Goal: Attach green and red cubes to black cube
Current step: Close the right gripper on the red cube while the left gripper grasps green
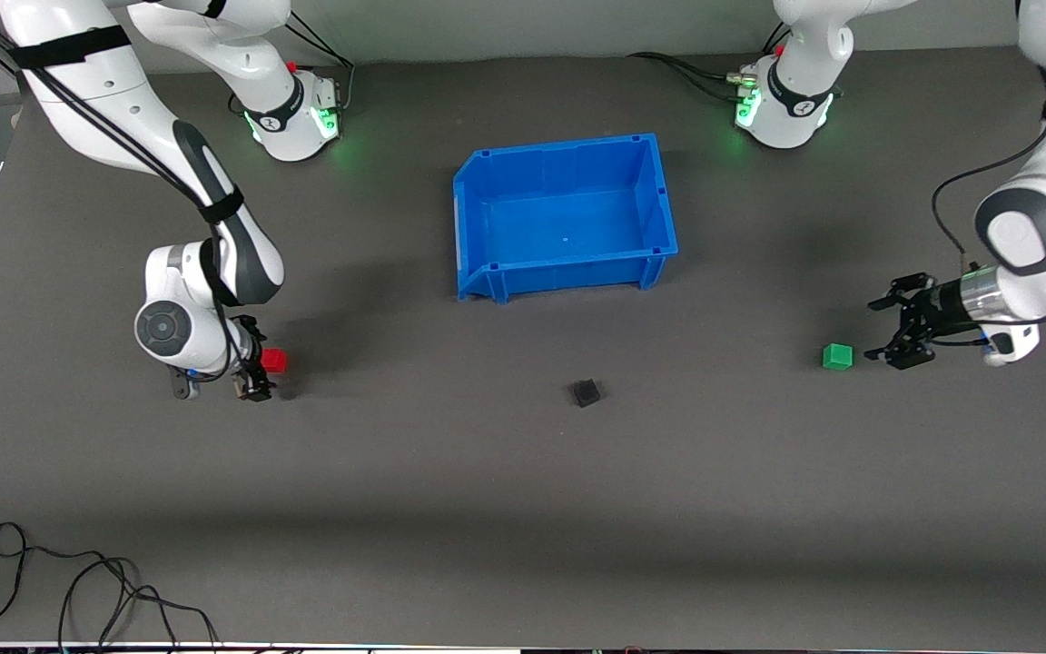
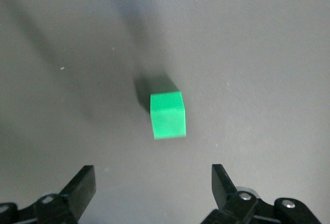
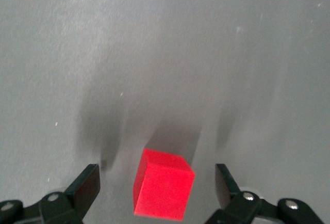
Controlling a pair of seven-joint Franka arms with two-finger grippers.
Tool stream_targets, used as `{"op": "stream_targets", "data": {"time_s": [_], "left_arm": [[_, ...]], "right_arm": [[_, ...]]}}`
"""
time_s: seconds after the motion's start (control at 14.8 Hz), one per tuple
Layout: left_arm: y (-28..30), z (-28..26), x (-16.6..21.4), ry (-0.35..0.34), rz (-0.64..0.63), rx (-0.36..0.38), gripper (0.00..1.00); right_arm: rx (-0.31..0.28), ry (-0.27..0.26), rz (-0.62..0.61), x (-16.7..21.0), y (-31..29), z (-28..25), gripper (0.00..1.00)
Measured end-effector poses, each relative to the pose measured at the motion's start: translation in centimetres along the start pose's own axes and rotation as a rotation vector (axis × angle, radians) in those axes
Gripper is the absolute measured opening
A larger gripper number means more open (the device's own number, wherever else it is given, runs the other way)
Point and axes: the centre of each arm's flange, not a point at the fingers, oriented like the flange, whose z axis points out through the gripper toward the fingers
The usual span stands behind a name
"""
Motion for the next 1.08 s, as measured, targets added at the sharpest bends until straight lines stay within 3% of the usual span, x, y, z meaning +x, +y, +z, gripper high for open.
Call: {"op": "stream_targets", "data": {"time_s": [0.27, 0.34, 0.61, 0.74, 0.81, 0.95, 1.08], "left_arm": [[-0.2, 4.1, 1.8, 0.017, -0.05, -0.02, 1.0], [-0.2, 4.9, 1.8, 0.02, -0.056, -0.023, 1.0], [-0.1, 6.8, 2.0, 0.034, -0.071, -0.027, 1.0], [-0.1, 6.9, 2.1, 0.037, -0.077, -0.032, 0.98], [-0.1, 6.9, 2.1, 0.037, -0.078, -0.034, 0.97], [-0.1, 6.9, 2.1, 0.037, -0.079, -0.035, 0.77], [0.0, 6.9, 2.1, 0.037, -0.08, -0.037, 0.52]], "right_arm": [[0.0, 0.002, -0.003, -0.2, 0.0, 0.0, 0.54], [0.001, 0.002, -0.003, -0.1, 0.0, -0.1, 0.49], [-0.009, 0.003, -0.005, -0.1, 0.1, 0.0, 0.6], [-0.009, 0.004, -0.006, -0.1, 0.1, 0.0, 0.46], [-0.009, 0.005, -0.006, -0.1, 0.1, 0.0, 0.46], [-0.011, 0.008, -0.011, -0.1, 0.1, 0.0, 0.56], [-0.022, 0.021, -0.026, -0.2, 0.2, 0.1, 0.51]]}}
